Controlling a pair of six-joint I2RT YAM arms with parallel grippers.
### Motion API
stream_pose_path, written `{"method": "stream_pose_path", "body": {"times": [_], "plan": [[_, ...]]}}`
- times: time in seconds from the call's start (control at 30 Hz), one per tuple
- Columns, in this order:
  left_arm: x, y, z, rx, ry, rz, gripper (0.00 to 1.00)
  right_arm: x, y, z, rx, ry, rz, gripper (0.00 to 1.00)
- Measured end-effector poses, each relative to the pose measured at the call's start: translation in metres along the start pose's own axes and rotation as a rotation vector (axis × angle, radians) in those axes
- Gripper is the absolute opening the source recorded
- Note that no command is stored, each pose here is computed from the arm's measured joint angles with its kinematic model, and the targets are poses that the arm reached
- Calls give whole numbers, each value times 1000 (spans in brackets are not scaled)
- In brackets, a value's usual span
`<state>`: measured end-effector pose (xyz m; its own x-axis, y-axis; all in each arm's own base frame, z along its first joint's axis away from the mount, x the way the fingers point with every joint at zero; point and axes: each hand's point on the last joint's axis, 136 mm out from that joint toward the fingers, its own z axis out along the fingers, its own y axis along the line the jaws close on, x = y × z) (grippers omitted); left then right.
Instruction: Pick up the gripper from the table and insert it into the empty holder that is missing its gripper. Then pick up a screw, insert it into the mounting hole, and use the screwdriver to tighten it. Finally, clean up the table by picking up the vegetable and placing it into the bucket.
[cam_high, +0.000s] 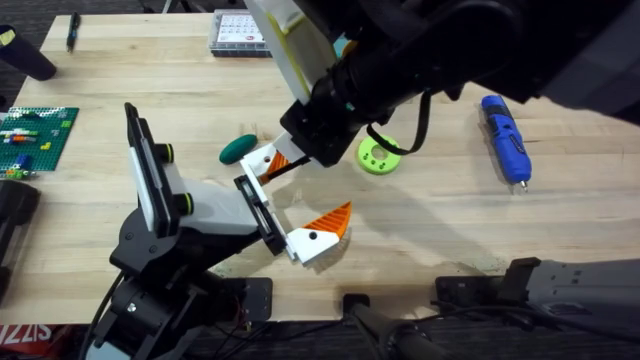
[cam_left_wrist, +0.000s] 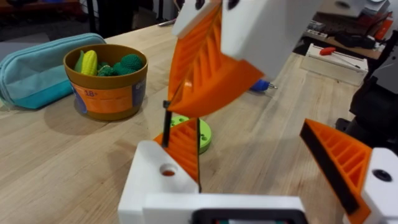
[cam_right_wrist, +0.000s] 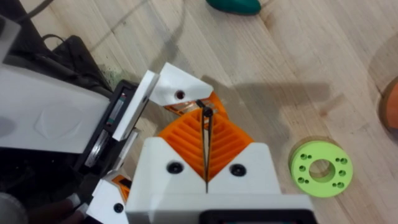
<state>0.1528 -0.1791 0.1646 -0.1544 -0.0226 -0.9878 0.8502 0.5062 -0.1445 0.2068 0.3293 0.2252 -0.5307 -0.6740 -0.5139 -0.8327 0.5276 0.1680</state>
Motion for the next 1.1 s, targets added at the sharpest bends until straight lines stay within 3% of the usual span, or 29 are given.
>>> {"method": "stream_pose_path", "body": {"times": [0.77,1.1], "plan": [[0,0,0,0,0,-2,987,-9,4,-15,-2,-64,-17,8],[0,0,0,0,0,-2,987,-3,28,0,-16,-22,-180,8]]}}
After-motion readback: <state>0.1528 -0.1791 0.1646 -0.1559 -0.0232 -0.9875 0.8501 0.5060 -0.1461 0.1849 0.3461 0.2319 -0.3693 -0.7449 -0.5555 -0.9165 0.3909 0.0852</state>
